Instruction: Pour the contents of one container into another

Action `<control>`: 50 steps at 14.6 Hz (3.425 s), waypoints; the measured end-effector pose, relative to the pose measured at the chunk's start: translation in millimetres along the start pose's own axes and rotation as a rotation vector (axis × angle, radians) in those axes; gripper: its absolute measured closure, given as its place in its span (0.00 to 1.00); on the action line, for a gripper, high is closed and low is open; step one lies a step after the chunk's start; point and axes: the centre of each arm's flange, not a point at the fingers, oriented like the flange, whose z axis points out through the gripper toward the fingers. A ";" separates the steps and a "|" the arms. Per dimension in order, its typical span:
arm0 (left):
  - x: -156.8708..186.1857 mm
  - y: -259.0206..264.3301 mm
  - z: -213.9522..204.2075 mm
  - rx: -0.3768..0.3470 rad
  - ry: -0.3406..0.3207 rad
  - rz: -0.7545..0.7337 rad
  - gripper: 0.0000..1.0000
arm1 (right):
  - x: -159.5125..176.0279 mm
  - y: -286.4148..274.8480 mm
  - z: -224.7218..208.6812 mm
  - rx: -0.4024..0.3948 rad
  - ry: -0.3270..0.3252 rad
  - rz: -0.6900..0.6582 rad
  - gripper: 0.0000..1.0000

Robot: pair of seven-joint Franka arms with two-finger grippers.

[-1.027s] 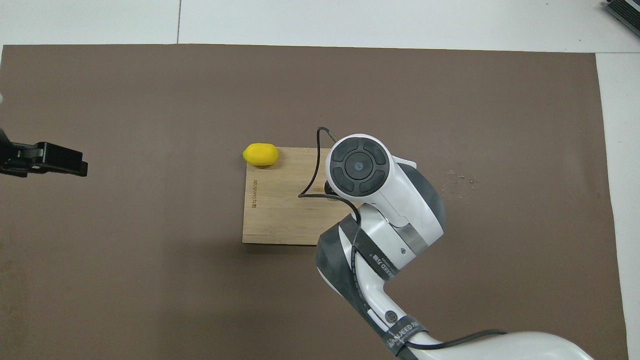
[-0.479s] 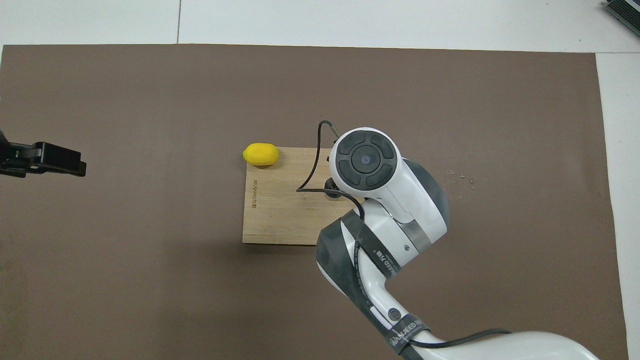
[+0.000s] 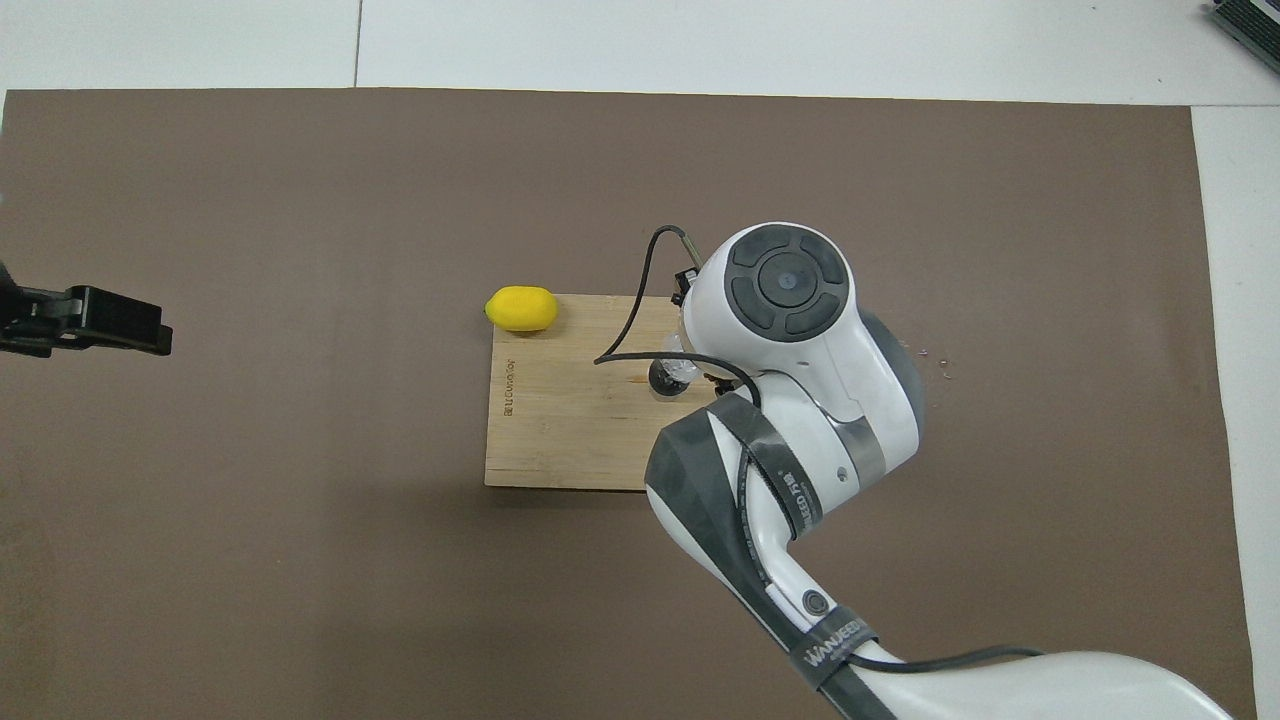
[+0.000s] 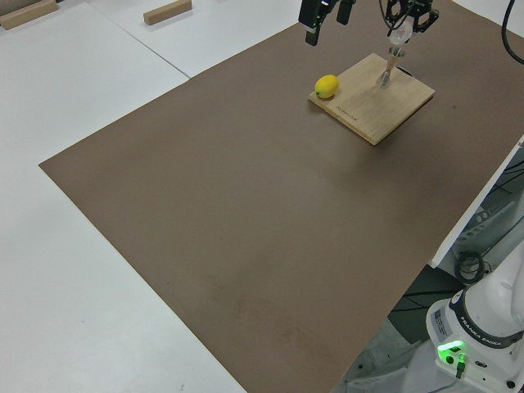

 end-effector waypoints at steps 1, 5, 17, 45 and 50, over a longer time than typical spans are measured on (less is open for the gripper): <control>0.0 -0.1 0.0 0.000 0.000 0.000 0.00 | 7.6 -1.0 0.0 -0.004 -0.019 0.024 0.49; 0.0 -3.3 -0.1 0.000 0.000 -0.006 0.00 | 48.4 -4.1 2.4 -0.033 -0.170 0.172 0.49; -0.3 -4.5 0.0 0.000 -0.003 -0.008 0.00 | 310.0 103.2 70.5 0.036 -0.667 0.438 0.49; -0.5 -4.5 0.1 0.000 -0.005 -0.009 0.00 | 422.8 188.7 112.6 0.183 -0.663 0.374 0.00; -0.5 -4.5 0.2 0.000 -0.005 -0.008 0.00 | 390.0 170.9 49.8 0.132 -0.480 0.129 0.00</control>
